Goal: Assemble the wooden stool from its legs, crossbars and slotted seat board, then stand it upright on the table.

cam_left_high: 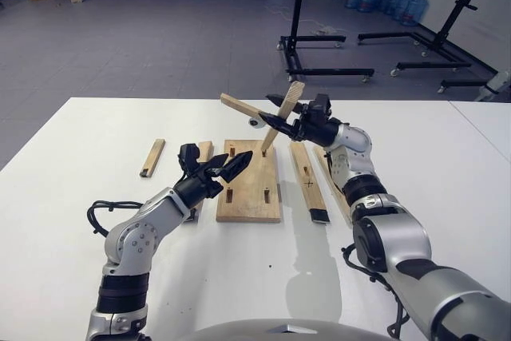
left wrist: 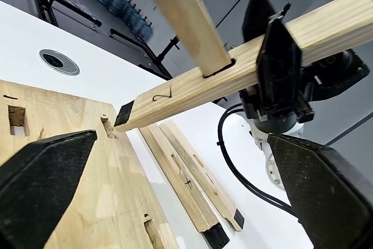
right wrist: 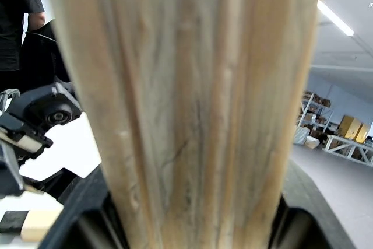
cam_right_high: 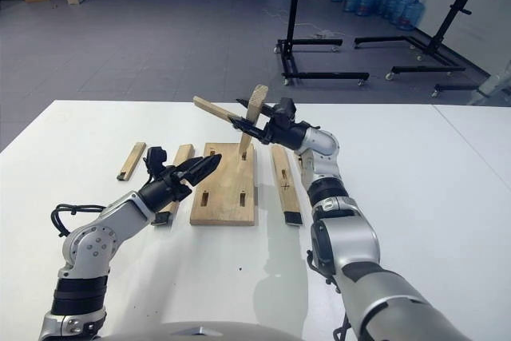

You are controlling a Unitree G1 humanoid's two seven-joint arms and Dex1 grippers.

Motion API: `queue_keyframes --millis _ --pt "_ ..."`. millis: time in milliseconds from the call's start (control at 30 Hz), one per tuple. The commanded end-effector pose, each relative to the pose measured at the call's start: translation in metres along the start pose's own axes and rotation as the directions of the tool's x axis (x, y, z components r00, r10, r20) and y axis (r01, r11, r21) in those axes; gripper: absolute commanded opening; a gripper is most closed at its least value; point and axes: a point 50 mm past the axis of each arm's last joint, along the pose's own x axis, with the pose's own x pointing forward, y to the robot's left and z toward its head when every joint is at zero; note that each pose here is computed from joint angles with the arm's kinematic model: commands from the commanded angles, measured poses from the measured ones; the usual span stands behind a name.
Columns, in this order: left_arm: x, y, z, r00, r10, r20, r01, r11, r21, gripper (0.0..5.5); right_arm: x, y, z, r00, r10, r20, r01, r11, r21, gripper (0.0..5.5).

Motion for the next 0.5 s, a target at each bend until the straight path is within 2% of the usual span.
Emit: queue_keyframes --millis 33,500 --pt "-0.0011 -0.0001 -0.0023 1.000 0.008 -0.006 -0.008 1.000 0.006 5.39 0.0027 -0.0080 0.0087 0.999 0.025 -0.030 -0.027 0.997 -0.067 2.06" --pt "-0.0009 -0.0057 -0.0036 1.000 -0.011 0.002 0.011 1.000 -0.005 5.39 0.0088 -0.0129 0.0101 1.000 -0.016 0.026 0.015 1.000 0.004 2.06"
